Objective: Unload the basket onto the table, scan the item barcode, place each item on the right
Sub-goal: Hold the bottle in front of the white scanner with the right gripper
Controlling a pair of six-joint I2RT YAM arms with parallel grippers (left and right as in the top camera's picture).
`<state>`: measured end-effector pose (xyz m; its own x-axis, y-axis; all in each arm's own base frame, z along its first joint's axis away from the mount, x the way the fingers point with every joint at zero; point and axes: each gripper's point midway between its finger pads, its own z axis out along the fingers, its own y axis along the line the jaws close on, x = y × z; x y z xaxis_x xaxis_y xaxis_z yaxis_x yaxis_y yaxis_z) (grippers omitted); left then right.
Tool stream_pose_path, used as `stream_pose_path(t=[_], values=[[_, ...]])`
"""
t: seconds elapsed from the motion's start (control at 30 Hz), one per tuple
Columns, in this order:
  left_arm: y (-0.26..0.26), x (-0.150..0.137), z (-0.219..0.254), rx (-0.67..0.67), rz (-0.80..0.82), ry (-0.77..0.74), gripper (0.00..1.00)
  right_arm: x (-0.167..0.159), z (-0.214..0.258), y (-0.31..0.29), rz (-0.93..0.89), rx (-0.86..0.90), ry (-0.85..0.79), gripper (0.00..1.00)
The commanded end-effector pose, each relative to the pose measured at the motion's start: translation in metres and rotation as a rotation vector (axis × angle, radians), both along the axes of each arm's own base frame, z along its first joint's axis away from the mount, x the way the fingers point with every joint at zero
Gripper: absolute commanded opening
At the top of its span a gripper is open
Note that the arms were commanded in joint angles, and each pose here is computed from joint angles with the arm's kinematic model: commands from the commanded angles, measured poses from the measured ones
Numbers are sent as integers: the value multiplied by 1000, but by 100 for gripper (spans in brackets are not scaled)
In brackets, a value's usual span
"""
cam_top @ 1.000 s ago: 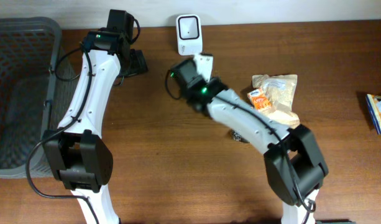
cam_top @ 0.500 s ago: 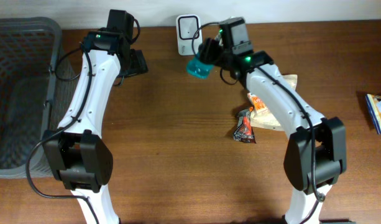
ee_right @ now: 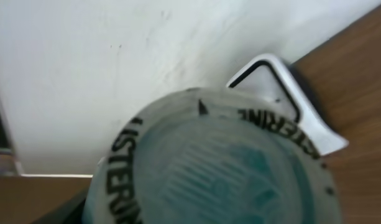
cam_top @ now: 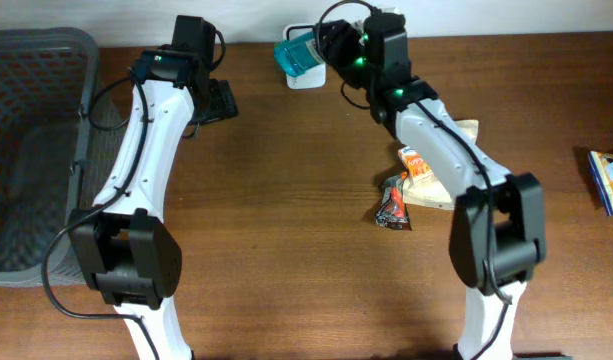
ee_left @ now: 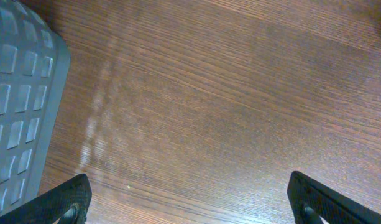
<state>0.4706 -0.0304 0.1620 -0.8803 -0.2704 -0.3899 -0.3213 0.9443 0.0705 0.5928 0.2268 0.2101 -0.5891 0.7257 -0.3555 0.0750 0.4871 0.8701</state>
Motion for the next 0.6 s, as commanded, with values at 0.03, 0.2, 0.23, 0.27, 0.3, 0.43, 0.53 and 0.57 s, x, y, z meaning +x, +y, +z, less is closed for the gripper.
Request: stream_pose_path(t=[0.03, 0.2, 0.23, 0.27, 0.3, 0.43, 0.53, 0.57], values=[[-2, 0, -7, 2, 8, 15, 99, 14, 2, 16, -22, 260, 64, 63], [-2, 0, -7, 2, 8, 15, 99, 24, -15, 15, -86, 355, 125, 63], [-2, 0, -7, 2, 8, 15, 99, 24, -17, 14, -93, 364, 131, 63], [-2, 0, -7, 2, 8, 15, 99, 26, -20, 14, -102, 375, 140, 63], [-2, 0, -8, 2, 8, 15, 99, 27, -23, 14, -107, 387, 149, 63], [-2, 0, -8, 2, 8, 16, 99, 29, -43, 15, -161, 500, 255, 63], [-2, 0, -7, 2, 8, 15, 99, 30, -48, 14, -191, 556, 299, 63], [-2, 0, -7, 2, 8, 15, 99, 30, -48, 14, -195, 567, 305, 62]])
